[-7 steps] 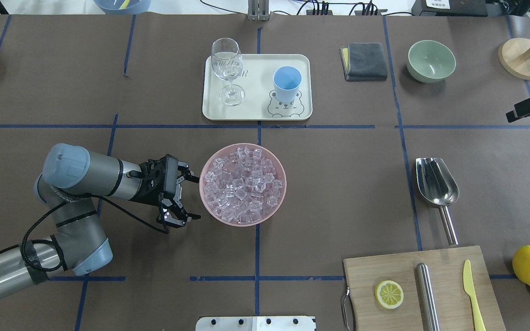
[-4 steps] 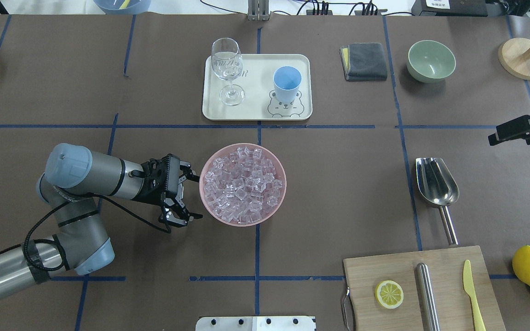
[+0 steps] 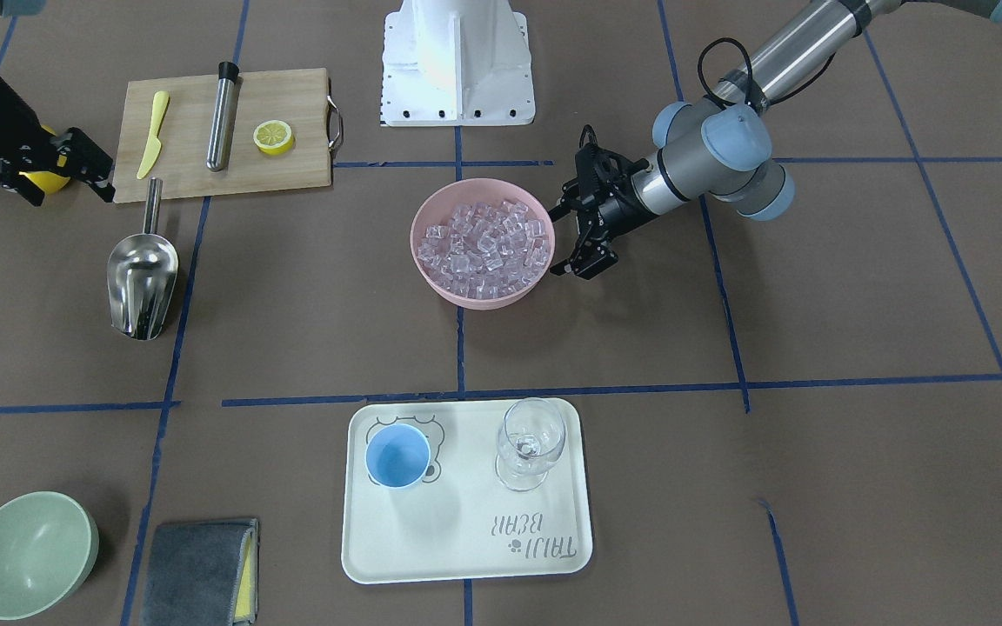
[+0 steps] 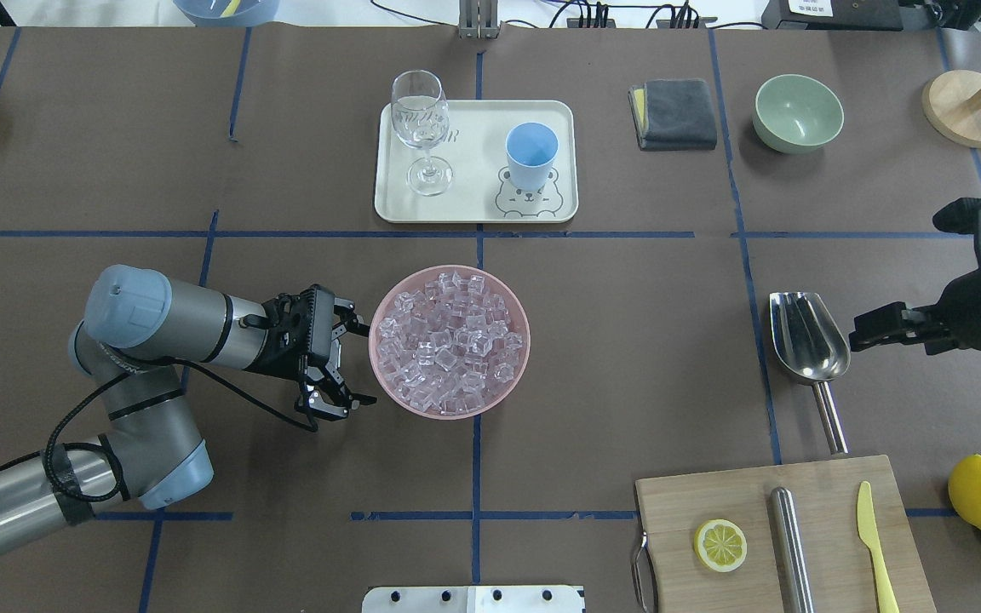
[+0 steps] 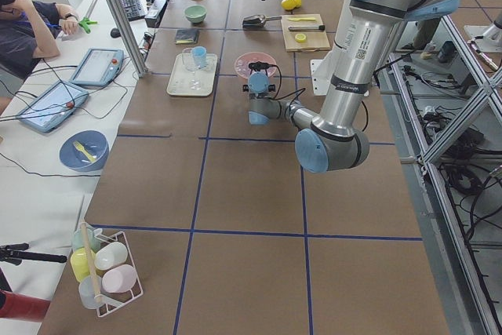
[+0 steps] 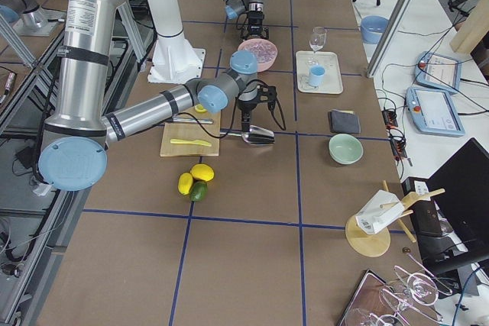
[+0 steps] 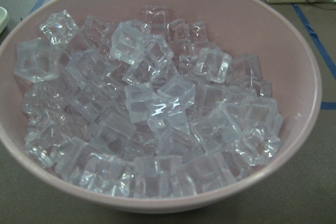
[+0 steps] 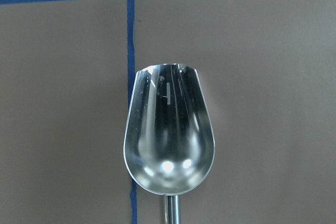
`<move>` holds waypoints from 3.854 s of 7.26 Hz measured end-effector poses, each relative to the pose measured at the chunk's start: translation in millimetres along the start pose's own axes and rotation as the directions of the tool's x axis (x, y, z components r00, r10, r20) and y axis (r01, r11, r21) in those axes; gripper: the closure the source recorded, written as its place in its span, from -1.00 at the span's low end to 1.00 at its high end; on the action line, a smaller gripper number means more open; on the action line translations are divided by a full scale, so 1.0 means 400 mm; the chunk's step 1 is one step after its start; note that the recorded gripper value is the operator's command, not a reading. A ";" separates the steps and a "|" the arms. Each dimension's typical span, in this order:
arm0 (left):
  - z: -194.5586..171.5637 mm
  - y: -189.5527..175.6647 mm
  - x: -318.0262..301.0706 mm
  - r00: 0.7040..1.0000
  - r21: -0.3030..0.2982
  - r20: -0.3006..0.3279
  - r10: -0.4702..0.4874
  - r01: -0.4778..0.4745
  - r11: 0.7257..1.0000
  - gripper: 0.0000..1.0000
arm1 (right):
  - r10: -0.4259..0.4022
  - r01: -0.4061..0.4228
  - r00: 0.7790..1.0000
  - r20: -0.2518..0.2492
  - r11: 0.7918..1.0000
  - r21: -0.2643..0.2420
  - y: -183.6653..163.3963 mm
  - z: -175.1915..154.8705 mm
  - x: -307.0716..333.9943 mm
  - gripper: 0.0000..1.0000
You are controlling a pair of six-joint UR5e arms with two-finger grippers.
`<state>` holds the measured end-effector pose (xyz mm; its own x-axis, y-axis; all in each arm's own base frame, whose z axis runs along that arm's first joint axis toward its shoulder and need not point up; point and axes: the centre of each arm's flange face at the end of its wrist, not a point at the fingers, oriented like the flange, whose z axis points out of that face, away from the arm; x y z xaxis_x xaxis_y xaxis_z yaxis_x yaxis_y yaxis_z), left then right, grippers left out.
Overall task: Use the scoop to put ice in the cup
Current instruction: 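Lower the right gripper onto the metal scoop handle and grasp it, then lift the scoop with the right gripper and carry it toward the bowl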
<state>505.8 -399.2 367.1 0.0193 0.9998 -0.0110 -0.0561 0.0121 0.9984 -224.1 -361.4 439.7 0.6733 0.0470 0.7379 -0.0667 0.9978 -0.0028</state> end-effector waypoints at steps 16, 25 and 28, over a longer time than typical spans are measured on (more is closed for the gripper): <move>0.000 -0.001 0.000 1.000 0.001 0.000 0.001 -0.001 1.000 -0.99 | -0.208 0.208 0.978 0.009 0.978 -0.012 0.134 0.172 -0.092 1.00; 0.006 -0.024 -0.005 0.999 0.013 0.004 -0.049 0.049 0.999 -1.00 | -0.746 0.744 0.666 0.019 0.665 0.070 0.127 0.068 -0.221 1.00; 0.006 -0.024 -0.005 0.999 0.013 0.004 -0.049 0.049 0.999 -0.99 | -0.731 0.725 0.681 -0.033 0.680 -0.112 0.118 -0.035 -0.513 1.00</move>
<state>508.6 -401.4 357.8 0.0262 0.9978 -0.0602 -0.0420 0.0612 0.9972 -355.0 -323.3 278.6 0.5315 -0.6962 0.4826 0.5251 0.7178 0.4572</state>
